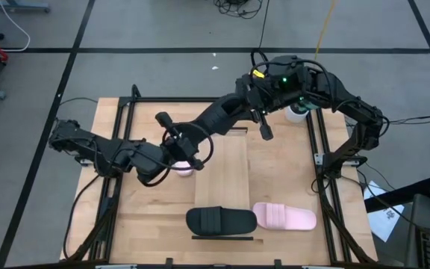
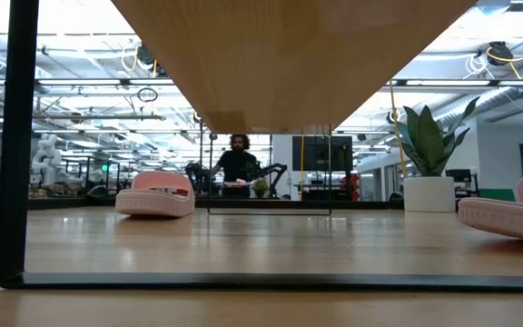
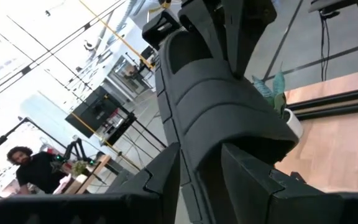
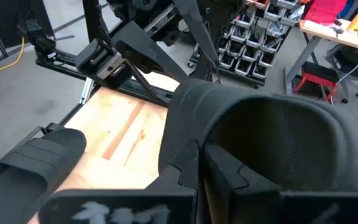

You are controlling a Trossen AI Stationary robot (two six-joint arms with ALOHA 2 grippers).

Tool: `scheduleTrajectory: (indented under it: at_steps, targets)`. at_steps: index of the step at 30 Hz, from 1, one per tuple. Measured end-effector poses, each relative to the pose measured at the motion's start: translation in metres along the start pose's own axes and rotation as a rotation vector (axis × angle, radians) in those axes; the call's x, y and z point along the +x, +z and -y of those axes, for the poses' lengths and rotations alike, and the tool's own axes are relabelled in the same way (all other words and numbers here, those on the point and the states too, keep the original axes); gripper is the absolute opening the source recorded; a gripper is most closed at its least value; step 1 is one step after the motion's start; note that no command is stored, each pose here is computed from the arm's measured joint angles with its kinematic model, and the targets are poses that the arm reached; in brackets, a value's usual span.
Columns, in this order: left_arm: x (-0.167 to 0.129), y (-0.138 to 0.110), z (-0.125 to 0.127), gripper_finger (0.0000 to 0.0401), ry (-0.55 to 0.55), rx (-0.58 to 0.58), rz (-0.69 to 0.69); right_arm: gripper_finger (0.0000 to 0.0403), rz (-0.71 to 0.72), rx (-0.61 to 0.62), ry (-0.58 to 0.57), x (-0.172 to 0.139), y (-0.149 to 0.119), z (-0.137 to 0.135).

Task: Pick and place slides into the shelf
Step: Put the black slides on the shelf

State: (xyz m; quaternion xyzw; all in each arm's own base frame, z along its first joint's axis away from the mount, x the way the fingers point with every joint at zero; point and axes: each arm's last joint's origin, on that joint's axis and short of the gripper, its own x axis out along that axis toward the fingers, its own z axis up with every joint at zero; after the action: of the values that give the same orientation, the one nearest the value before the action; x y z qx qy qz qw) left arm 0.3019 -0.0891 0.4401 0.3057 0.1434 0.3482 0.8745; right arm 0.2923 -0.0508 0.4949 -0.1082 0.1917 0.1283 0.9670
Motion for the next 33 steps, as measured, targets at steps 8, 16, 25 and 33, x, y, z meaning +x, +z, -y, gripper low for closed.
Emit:
scheduleTrajectory:
  at_steps: [8,16,25,33]
  targets:
    - [0.007,-0.004,-0.002,0.0124,0.002,0.017,-0.016,0.0000,0.026,0.006,0.042,0.000,0.001,-0.001]
    - [0.015,-0.007,-0.004,0.0124,-0.022,0.017,-0.011,0.0000,0.037,0.016,0.046,0.001,0.003,-0.002]
    - [0.025,-0.009,-0.009,0.0124,-0.039,-0.001,0.000,0.0000,0.034,0.019,0.063,0.003,0.005,-0.008]
    - [0.030,-0.010,-0.011,0.0087,-0.051,-0.025,0.015,0.0000,0.028,0.023,0.066,0.007,0.003,-0.007]
